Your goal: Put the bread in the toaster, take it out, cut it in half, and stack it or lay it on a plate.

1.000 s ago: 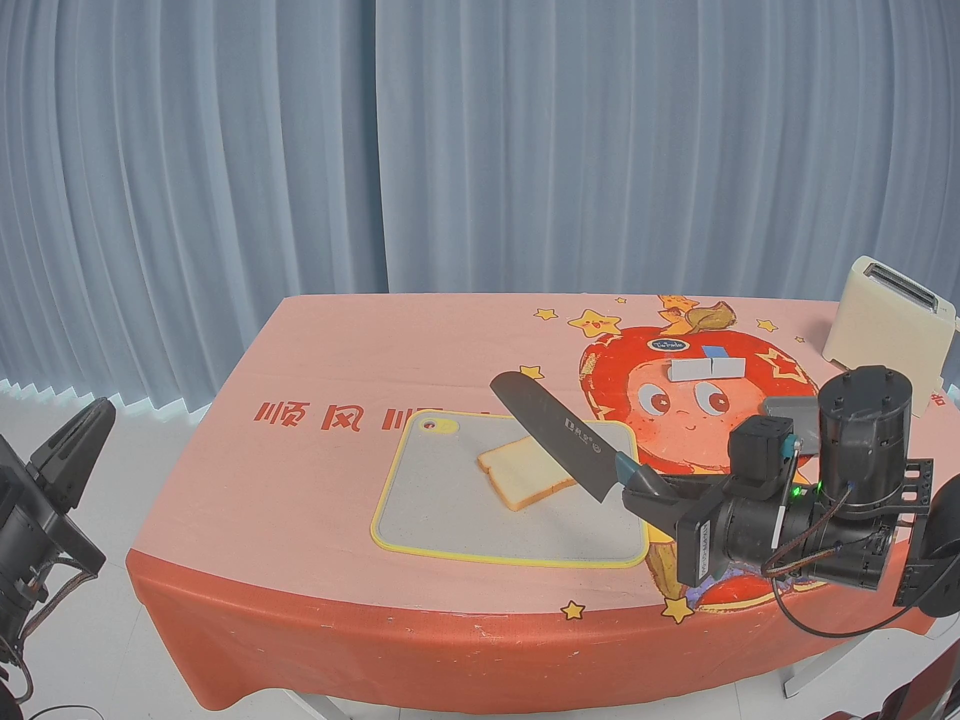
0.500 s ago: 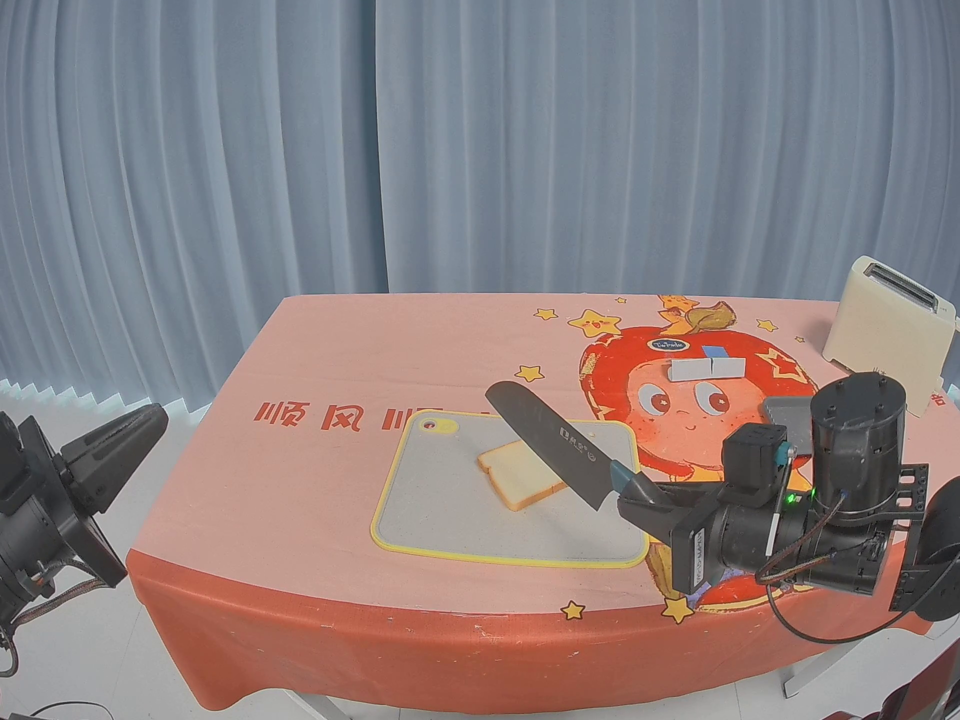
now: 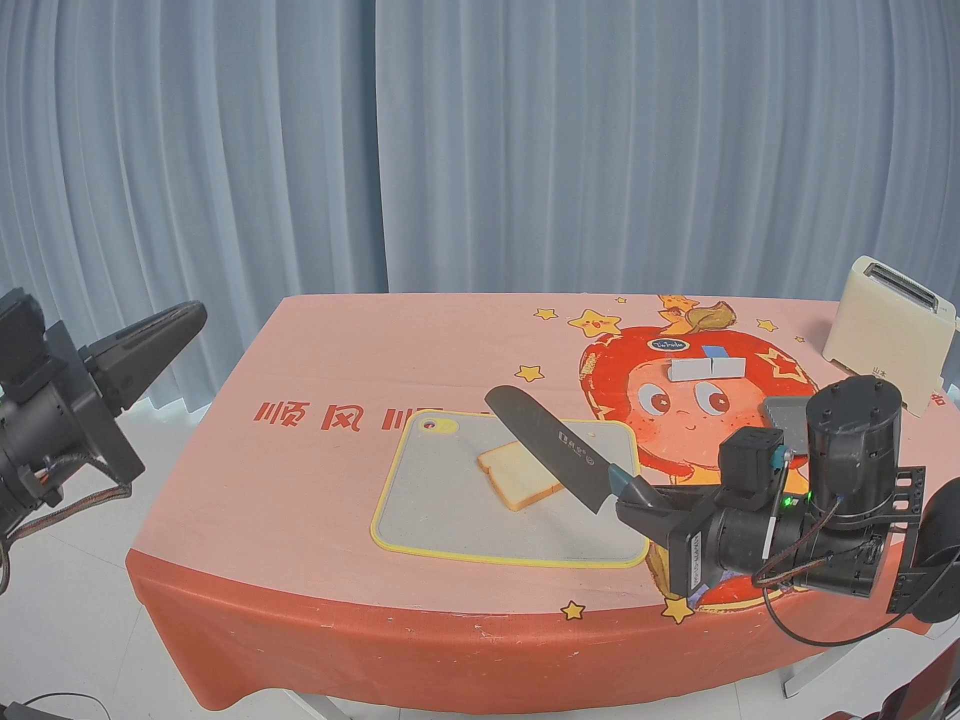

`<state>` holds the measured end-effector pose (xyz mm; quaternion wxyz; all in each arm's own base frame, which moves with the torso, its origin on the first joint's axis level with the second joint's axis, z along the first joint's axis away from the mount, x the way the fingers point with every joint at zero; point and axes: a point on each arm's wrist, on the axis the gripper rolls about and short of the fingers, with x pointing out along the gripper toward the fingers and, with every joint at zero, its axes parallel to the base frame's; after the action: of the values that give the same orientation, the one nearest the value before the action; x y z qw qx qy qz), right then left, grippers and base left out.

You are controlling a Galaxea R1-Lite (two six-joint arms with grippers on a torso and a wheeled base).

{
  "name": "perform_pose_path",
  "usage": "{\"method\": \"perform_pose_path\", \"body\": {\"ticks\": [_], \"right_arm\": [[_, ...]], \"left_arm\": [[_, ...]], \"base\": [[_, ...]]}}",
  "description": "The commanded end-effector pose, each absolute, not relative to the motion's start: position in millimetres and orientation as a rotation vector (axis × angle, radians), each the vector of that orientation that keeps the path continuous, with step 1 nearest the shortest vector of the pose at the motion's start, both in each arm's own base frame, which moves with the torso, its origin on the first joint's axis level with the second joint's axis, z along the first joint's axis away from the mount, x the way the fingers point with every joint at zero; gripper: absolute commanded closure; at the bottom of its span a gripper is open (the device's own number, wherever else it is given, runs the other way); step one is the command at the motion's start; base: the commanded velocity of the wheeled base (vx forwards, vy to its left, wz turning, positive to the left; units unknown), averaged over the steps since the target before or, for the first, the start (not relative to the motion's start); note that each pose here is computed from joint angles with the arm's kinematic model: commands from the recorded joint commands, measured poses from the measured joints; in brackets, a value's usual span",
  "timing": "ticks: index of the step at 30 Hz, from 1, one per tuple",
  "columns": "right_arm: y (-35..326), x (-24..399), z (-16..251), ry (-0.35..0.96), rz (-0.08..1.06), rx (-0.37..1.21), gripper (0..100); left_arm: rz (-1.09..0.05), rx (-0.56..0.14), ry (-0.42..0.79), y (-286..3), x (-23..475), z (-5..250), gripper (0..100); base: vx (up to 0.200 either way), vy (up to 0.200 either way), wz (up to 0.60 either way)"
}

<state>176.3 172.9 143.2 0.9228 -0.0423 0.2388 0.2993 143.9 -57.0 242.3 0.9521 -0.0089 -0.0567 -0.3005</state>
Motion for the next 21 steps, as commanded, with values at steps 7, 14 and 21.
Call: {"method": "perform_pose_path", "body": {"ticks": [7,14,21], "right_arm": [[174,177,142,0.493,0.61,-0.092,100],[176,174,140,0.499,0.624,-0.096,100],[176,172,141,0.493,0.626,-0.095,100]], "left_arm": [[-0.614,-0.034,-0.068,-73,188,248,100],[-0.667,-0.036,-0.072,-90,203,256,100],[-0.688,-0.042,-0.075,-108,224,260,100]], "base": [[0.0,0.0,0.0],[0.0,0.0,0.0],[0.0,0.0,0.0]]}}
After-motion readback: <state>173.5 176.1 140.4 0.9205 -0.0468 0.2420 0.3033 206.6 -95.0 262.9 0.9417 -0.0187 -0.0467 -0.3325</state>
